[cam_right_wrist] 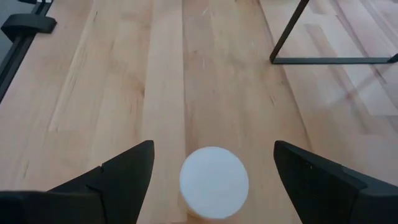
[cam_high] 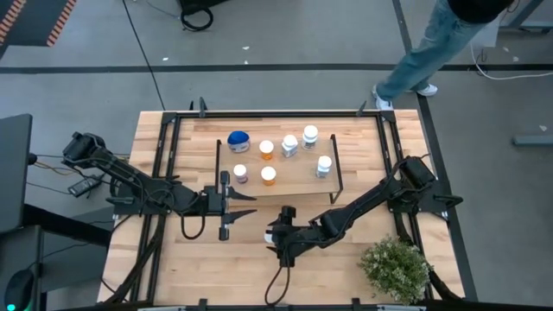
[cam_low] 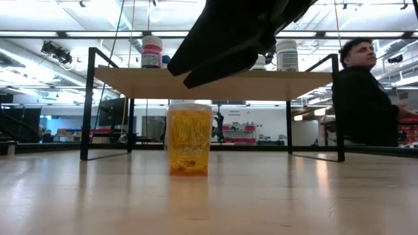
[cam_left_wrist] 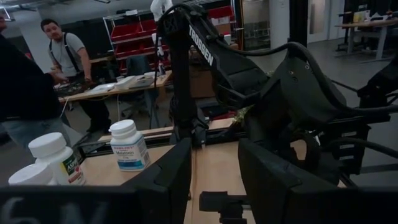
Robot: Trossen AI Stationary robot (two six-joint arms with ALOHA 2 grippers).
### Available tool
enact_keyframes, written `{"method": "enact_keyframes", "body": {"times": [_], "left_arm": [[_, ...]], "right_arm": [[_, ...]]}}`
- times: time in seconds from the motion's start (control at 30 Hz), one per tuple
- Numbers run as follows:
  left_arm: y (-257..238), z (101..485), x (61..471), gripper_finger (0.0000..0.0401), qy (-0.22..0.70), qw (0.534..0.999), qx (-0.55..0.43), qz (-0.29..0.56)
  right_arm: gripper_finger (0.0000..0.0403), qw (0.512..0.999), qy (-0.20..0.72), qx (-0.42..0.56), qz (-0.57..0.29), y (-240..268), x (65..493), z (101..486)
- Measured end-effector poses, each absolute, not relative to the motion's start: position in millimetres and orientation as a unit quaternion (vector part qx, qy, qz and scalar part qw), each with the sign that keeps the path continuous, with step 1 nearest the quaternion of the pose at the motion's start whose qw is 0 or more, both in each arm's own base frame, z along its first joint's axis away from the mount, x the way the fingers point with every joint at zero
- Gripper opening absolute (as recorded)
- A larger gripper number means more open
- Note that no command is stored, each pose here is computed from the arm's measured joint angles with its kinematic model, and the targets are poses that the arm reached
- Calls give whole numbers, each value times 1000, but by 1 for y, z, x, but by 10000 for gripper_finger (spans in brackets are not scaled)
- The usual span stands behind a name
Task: Pick and place medicine bottles onto shelf by color
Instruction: Put the orange medicine bottle on the shelf
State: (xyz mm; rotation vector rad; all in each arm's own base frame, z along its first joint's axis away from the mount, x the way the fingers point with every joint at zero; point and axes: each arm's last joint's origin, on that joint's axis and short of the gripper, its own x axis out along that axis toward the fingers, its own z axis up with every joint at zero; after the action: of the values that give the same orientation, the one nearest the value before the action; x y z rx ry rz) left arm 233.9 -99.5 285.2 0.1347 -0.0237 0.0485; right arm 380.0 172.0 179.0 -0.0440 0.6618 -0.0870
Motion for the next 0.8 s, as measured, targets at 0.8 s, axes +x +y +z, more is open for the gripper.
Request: {"method": "enact_keyframes", "body": {"times": [0.8], "left_arm": [[-99,285,234,139,-12,997,66,24]], "right_arm": [[339,939,333,-48,-72,185,359,160]]}}
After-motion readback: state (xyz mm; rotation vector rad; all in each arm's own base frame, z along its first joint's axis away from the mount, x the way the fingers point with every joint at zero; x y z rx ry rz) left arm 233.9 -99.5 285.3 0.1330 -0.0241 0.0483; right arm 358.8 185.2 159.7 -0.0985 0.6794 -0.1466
